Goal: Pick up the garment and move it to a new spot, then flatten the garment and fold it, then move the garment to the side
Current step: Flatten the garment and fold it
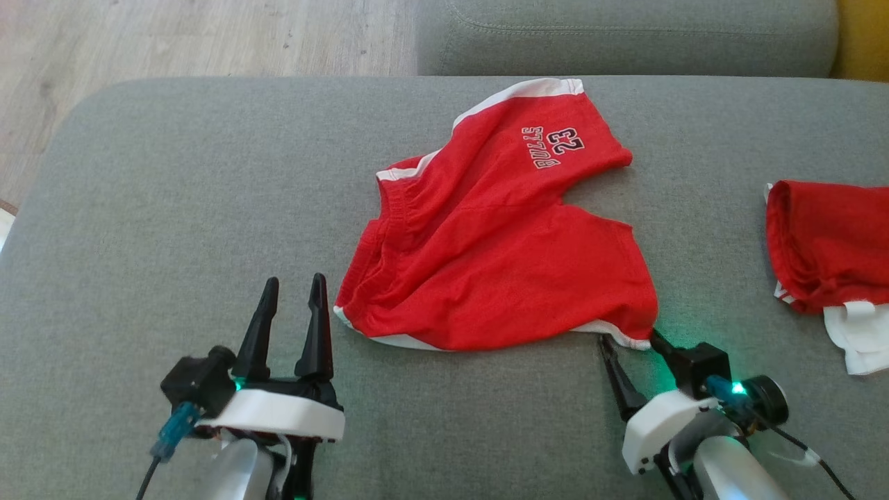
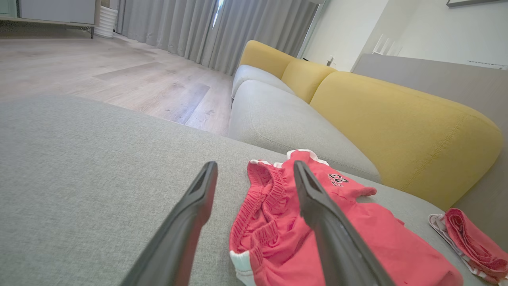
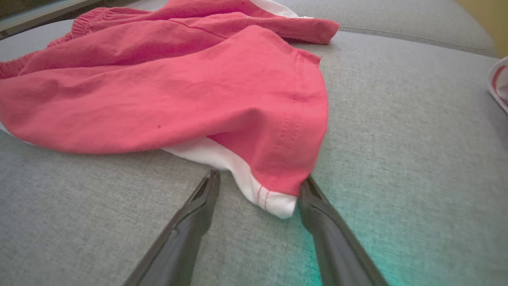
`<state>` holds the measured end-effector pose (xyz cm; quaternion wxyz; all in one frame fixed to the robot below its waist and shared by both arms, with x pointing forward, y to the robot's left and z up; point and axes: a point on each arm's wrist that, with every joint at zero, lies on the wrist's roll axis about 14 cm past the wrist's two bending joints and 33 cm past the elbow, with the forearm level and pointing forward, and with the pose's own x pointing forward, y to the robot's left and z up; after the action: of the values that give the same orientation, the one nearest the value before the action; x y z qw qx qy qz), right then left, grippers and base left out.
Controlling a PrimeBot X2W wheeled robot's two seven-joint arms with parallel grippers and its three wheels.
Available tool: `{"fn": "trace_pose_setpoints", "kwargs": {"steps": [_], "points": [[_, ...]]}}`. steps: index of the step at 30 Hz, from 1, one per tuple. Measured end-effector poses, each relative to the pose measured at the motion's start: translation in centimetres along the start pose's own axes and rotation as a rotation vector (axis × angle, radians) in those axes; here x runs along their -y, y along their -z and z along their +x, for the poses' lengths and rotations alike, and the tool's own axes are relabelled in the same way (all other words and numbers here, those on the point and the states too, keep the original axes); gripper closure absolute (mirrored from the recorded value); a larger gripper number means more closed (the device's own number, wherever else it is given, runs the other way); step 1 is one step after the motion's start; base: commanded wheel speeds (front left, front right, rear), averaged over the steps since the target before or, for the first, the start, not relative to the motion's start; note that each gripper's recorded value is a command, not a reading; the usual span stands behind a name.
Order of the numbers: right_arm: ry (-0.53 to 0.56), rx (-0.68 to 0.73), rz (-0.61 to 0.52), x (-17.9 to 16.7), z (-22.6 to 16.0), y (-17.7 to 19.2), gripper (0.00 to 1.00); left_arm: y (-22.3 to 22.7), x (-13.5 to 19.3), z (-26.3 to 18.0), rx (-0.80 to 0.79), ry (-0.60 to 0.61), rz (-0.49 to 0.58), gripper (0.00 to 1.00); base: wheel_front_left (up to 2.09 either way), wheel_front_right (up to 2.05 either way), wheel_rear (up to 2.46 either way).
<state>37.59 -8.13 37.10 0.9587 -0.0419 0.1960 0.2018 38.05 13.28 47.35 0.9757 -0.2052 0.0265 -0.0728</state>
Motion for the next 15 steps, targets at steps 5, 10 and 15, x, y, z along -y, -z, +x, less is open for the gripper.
{"fn": "trace_pose_setpoints", "kwargs": {"steps": [5,10,15], "points": [[-0.009,0.004,-0.001,-0.2,0.3,-0.3,1.0,0.0,0.0,0.0,0.0,0.0,0.001,0.0,0.0,0.0,0.0],[0.037,0.032,0.023,1.3,0.2,-1.1,1.0,-0.3,0.1,0.0,0.007,0.004,0.002,0.0,0.0,0.0,0.0],[0.123,0.055,0.044,4.6,-0.6,-1.6,1.0,-0.5,0.3,0.1,0.013,0.011,0.004,0.0,0.0,0.0,0.0]]}}
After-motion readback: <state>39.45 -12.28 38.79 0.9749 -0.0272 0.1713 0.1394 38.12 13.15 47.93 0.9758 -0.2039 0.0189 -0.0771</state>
